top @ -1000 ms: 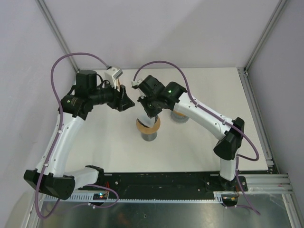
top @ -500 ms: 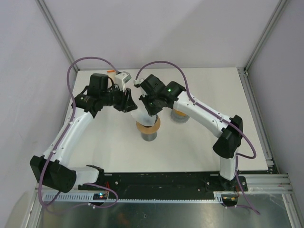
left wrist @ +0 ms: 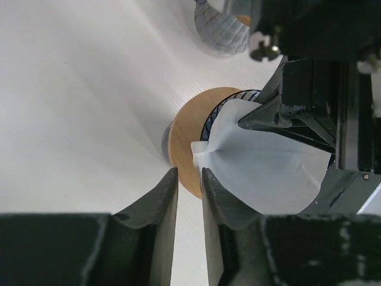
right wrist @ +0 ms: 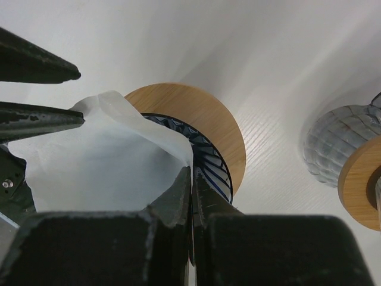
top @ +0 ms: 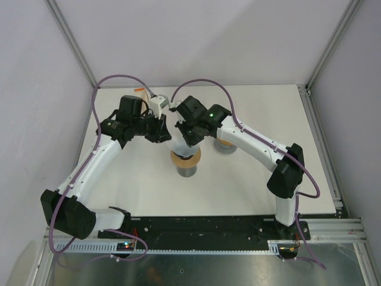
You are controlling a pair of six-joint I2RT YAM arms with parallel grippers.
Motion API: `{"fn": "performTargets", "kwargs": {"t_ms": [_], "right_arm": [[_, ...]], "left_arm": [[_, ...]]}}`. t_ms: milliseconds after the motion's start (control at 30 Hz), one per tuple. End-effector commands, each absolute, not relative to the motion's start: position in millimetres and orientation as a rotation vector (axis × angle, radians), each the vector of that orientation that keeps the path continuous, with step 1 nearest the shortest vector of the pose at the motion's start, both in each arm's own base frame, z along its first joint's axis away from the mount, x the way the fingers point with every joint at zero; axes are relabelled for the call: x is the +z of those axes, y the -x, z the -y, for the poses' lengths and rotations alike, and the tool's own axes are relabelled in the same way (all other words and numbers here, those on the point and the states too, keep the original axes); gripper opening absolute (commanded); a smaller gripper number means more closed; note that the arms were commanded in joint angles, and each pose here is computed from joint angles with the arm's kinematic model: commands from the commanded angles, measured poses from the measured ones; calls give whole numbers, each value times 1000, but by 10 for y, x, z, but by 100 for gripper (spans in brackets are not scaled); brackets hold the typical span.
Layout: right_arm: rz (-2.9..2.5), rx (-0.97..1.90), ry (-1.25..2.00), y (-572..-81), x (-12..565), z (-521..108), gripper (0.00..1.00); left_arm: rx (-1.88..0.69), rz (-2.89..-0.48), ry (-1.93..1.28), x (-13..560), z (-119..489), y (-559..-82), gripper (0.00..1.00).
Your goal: Place the coffee filter in the dripper
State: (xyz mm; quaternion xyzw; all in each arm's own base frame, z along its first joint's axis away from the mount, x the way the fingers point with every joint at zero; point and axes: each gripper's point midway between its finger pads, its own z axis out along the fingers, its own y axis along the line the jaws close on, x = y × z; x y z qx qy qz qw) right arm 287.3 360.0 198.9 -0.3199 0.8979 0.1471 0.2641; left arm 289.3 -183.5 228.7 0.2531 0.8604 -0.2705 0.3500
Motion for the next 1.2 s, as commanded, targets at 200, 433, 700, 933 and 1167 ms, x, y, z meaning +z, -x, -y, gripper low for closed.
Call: {"fn": "performTargets", "kwargs": {"t_ms": [200, 433, 700, 933, 1167], "right_arm": [[-2297, 427, 820, -2947, 2410, -3544, 23], [-2235, 437, 806, -2968, 2606, -3514, 42], [-2127, 414, 750, -3029, 2938, -3417, 54], [-1987, 562, 789, -2798, 3085, -3535, 38], [-2120, 689, 874, -2631, 2549, -3717, 1]], "left_arm": [[-690, -2179, -720, 2322, 1911, -2844, 10], [-680, -2161, -725, 2381, 1918, -2857, 3], [-677, -2154, -729, 2400, 1928, -2863, 2], [-679, -2156, -731, 2395, 1932, -2858, 2], [-691, -2158, -731, 2395, 1950, -2860, 3]]}}
